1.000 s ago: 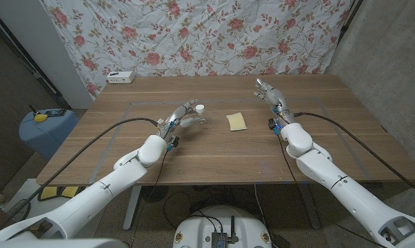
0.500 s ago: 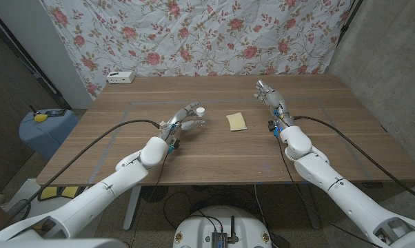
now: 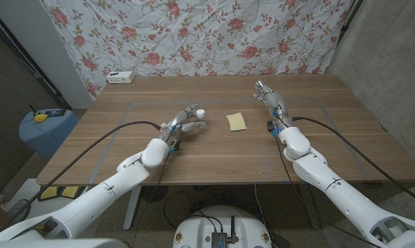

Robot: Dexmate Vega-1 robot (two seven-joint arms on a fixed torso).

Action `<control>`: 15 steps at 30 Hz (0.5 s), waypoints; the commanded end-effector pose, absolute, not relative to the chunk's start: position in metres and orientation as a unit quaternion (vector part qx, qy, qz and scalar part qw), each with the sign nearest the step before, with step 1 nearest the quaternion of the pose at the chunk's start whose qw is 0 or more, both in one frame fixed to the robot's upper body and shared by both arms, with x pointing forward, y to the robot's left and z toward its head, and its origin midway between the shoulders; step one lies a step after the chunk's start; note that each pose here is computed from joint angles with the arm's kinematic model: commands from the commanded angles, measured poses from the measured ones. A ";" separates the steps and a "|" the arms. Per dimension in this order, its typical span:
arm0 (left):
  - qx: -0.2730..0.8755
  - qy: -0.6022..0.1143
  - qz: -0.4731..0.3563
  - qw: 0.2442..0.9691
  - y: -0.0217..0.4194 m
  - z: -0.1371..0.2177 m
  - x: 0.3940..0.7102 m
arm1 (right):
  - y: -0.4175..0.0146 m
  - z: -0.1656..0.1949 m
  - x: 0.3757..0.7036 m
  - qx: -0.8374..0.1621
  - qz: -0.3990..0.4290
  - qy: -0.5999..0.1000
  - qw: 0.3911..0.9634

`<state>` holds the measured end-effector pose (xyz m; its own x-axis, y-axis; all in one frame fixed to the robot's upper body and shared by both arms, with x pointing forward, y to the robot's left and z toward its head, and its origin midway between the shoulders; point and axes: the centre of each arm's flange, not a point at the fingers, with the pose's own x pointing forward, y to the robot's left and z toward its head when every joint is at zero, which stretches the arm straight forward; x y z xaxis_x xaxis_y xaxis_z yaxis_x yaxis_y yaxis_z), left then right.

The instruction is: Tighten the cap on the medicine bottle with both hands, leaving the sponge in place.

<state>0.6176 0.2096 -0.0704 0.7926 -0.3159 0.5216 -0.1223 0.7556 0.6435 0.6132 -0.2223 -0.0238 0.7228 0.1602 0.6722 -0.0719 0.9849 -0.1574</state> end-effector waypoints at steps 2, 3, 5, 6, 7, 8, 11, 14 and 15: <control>0.344 -0.313 -0.054 0.884 0.209 -0.074 0.620 | -0.221 -0.024 0.612 -0.059 0.061 -0.371 0.925; 0.344 -0.314 -0.057 0.883 0.209 -0.074 0.620 | -0.221 -0.024 0.612 -0.059 0.061 -0.371 0.925; 0.344 -0.313 -0.056 0.883 0.210 -0.075 0.620 | -0.221 -0.024 0.611 -0.059 0.061 -0.372 0.924; 0.344 -0.313 -0.057 0.883 0.210 -0.075 0.621 | -0.221 -0.024 0.611 -0.060 0.061 -0.372 0.924; 0.344 -0.314 -0.058 0.883 0.210 -0.075 0.621 | -0.221 -0.024 0.611 -0.061 0.060 -0.372 0.924; 0.344 -0.314 -0.056 0.883 0.209 -0.075 0.621 | -0.221 -0.024 0.610 -0.065 0.059 -0.371 0.924; 0.345 -0.315 -0.058 0.882 0.209 -0.075 0.621 | -0.221 -0.023 0.609 -0.068 0.059 -0.371 0.924; 0.346 -0.315 -0.058 0.882 0.209 -0.075 0.621 | -0.222 -0.024 0.609 -0.067 0.058 -0.372 0.924; 0.346 -0.313 -0.056 0.882 0.209 -0.075 0.621 | -0.222 -0.024 0.609 -0.066 0.059 -0.373 0.924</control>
<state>0.6200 0.2096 -0.0741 0.7964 -0.3145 0.5165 -0.1196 0.7553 0.6443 0.6107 -0.2212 -0.0232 0.7163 0.1584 0.6796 -0.0668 0.9850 -0.1593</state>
